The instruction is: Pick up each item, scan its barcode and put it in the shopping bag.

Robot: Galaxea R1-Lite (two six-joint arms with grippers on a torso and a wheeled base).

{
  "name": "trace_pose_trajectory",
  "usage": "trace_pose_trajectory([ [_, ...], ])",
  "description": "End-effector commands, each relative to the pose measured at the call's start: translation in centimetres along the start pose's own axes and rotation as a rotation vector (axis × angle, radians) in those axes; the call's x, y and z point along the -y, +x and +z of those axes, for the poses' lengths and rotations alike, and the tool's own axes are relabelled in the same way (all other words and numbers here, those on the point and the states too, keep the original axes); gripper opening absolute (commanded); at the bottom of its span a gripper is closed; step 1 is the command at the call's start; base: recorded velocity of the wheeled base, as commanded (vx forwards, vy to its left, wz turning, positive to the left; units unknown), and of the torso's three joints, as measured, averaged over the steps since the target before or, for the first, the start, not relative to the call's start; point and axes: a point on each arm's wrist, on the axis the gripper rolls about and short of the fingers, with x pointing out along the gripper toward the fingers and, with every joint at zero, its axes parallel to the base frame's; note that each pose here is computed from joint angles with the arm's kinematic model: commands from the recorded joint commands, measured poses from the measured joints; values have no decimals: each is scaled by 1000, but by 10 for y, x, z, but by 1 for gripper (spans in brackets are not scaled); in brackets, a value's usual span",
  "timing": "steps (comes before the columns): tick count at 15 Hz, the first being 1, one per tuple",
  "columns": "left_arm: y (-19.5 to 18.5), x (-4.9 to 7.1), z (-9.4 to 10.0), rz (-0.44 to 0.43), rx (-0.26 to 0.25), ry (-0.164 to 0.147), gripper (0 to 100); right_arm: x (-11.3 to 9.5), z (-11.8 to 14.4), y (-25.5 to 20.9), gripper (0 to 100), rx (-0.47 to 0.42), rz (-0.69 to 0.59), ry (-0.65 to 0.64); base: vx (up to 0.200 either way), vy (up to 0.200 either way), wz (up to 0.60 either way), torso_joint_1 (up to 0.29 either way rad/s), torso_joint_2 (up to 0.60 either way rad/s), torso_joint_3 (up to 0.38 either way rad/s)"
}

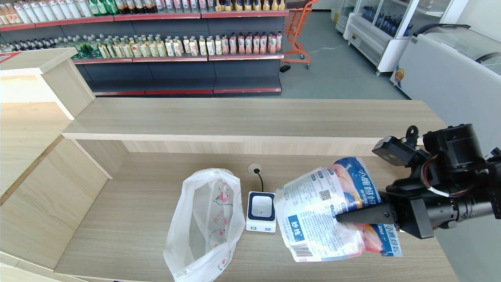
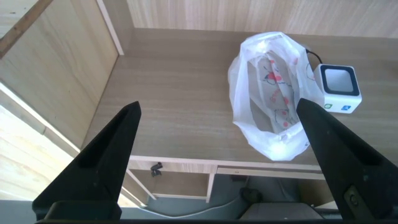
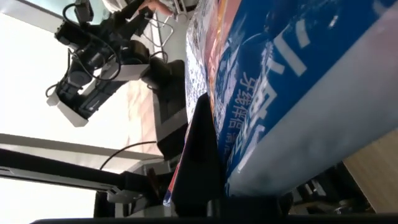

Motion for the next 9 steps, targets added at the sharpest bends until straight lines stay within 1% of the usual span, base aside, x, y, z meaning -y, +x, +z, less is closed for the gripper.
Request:
trace_pose_trajectory([
  [1, 0, 0, 0, 0, 0, -1, 100, -8, 3, -6, 0, 40, -30, -99, 0, 0, 0, 0, 0, 0],
  [2, 0, 0, 0, 0, -1, -1, 100, -9, -1, -11, 0, 78, -145, -190, 0, 0, 0, 0, 0, 0],
  [3, 0, 0, 0, 0, 0, -1, 100, -6, -6, -14, 0, 112, -329, -251, 0, 0, 0, 0, 0, 0],
  [4, 0, 0, 0, 0, 0, -1, 100, -5, -14, -17, 0, 133, -497, -259, 0, 0, 0, 0, 0, 0],
  [5, 0, 0, 0, 0, 0, -1, 100, -14, -23, -23, 0, 166, -591, -282, 0, 0, 0, 0, 0, 0],
  [7, 0, 0, 0, 0, -1, -1, 100, -38, -45, -34, 0, 176, -606, -333, 0, 0, 0, 0, 0, 0],
  [8, 0, 0, 0, 0, 0, -1, 100, -46, -62, -37, 0, 150, -617, -385, 0, 0, 0, 0, 0, 0],
  [9, 0, 0, 0, 0, 0, -1, 100, -51, -75, -39, 0, 114, -628, -448, 0, 0, 0, 0, 0, 0],
])
